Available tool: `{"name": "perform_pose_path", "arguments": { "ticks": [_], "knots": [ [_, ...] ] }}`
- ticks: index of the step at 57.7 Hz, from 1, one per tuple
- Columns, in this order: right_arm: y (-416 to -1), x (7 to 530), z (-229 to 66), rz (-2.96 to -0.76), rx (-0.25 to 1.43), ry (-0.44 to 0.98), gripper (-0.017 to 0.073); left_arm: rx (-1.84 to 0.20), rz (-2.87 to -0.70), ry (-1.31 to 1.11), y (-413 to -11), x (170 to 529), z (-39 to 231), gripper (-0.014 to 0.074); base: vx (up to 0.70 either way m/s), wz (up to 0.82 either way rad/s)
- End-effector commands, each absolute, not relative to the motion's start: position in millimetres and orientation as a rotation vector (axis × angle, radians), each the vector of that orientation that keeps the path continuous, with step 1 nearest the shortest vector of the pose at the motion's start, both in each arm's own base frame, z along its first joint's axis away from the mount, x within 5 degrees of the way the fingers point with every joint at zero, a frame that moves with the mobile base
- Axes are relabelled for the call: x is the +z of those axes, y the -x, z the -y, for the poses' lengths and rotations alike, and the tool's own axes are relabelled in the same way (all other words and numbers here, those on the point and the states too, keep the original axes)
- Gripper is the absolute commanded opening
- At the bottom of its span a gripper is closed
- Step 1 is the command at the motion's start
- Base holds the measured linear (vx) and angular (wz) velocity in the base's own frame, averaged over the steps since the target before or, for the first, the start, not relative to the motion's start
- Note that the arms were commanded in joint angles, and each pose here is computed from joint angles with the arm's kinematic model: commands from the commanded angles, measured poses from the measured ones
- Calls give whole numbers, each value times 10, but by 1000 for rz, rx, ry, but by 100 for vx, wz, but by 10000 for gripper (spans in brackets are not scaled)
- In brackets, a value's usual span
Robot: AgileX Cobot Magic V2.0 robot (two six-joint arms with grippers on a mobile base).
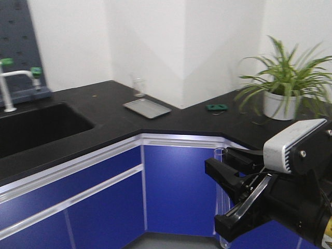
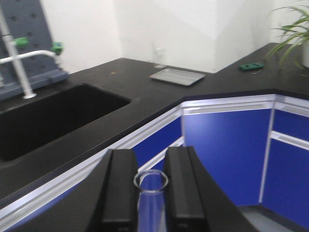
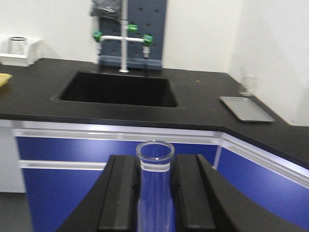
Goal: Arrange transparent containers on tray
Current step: 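Drive the base to the counter with the yellow tray, holding both tubes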
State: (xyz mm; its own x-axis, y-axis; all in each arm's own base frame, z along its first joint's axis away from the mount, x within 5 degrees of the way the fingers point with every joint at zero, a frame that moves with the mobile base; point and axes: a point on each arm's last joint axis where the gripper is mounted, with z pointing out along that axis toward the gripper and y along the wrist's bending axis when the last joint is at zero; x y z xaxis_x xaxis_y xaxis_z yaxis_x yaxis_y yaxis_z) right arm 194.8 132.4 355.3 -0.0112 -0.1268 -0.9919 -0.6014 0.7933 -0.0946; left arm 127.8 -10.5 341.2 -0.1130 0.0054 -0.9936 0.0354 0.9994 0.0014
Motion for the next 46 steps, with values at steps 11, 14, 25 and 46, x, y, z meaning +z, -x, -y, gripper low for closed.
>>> {"name": "perform_pose_path", "arguments": {
  "ticks": [11, 14, 25, 46],
  "knots": [
    [-1893, 3755, -1329, -1450, 459, 593, -11, -70, -1614, -59, -1271, 3537, 148, -3, -26, 50],
    [-1893, 3755, -1329, -1450, 459, 593, -11, -70, -1614, -59, -1271, 3537, 148, -3, -24, 48],
    [-1894, 3754, -1328, -1452, 457, 593, -11, -70, -1614, -59, -1271, 3537, 148, -3, -22, 42],
    [-1893, 3754, -1328, -1451, 458, 593, -11, -70, -1614, -59, -1271, 3537, 148, -3, -16, 31]
  ]
}}
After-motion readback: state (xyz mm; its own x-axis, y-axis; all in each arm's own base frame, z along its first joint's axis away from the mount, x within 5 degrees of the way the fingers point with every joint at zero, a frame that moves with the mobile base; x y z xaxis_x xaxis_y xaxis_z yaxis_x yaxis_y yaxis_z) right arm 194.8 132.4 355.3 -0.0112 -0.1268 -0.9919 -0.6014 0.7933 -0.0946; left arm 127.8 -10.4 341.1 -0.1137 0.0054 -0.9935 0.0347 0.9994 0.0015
